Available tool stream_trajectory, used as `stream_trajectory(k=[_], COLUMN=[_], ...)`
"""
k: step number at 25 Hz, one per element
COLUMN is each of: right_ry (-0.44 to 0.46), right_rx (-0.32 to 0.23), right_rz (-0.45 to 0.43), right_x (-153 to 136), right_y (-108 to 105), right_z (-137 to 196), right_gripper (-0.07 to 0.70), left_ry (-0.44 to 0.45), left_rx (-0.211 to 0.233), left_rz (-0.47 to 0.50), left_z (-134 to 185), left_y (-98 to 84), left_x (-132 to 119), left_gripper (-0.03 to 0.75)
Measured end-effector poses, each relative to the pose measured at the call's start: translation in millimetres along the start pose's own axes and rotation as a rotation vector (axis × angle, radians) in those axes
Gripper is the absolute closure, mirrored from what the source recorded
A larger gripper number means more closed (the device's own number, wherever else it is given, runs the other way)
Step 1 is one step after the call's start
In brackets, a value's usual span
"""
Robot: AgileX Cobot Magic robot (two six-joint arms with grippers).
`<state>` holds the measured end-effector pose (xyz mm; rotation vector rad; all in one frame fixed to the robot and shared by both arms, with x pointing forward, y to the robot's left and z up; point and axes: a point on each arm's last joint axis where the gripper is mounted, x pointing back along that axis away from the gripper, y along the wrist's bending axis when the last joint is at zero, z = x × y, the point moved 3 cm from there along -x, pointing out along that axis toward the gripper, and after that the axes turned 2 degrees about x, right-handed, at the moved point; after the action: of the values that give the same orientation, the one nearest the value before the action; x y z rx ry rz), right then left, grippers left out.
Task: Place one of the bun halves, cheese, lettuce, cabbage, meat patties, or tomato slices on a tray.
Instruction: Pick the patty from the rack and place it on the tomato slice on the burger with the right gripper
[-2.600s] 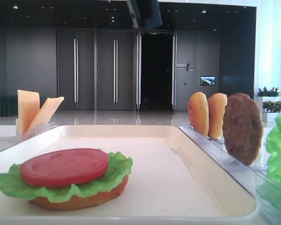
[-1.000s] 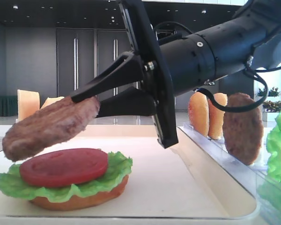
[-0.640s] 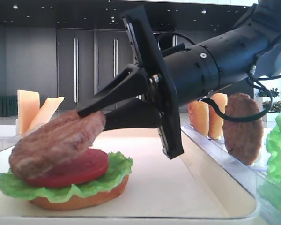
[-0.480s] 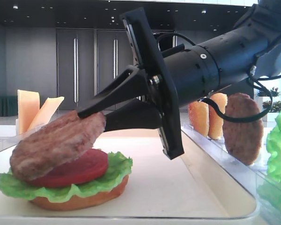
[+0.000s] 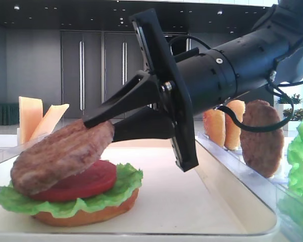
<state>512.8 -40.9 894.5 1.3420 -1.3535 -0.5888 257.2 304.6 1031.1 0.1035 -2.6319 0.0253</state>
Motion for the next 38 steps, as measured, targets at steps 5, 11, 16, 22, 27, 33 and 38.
stream_trajectory(k=[5,11,16,22,27,33,38], right_ry=[0.0,0.0,0.0,-0.003,-0.004,-0.004,-0.007], right_rx=[0.0,0.0,0.001,0.004,0.004,0.004,0.004], right_rz=[0.0,0.0,0.0,0.003,0.006,0.006,0.015], right_x=[0.0,0.0,0.1,0.6,0.6,0.6,0.6], right_y=[0.0,0.0,0.3,1.1,0.8,0.8,-0.3], right_z=[0.0,0.0,-0.1,-0.7,-0.8,-0.8,-1.2], right_gripper=[0.486,0.481,0.403,0.297,0.246,0.232,0.231], left_ry=[0.0,0.0,0.0,0.0,0.0,0.0,0.0], left_rx=[0.0,0.0,0.0,0.0,0.001,0.003,0.004], left_rz=[0.0,0.0,0.0,0.0,0.003,0.006,0.007], left_z=[0.0,0.0,0.0,0.0,0.0,0.0,0.0], left_y=[0.0,0.0,0.0,0.0,-0.3,-0.8,-0.8], left_x=[0.0,0.0,0.0,0.0,0.0,0.0,0.0], left_gripper=[0.622,0.622,0.622,0.622,0.622,0.622,0.622])
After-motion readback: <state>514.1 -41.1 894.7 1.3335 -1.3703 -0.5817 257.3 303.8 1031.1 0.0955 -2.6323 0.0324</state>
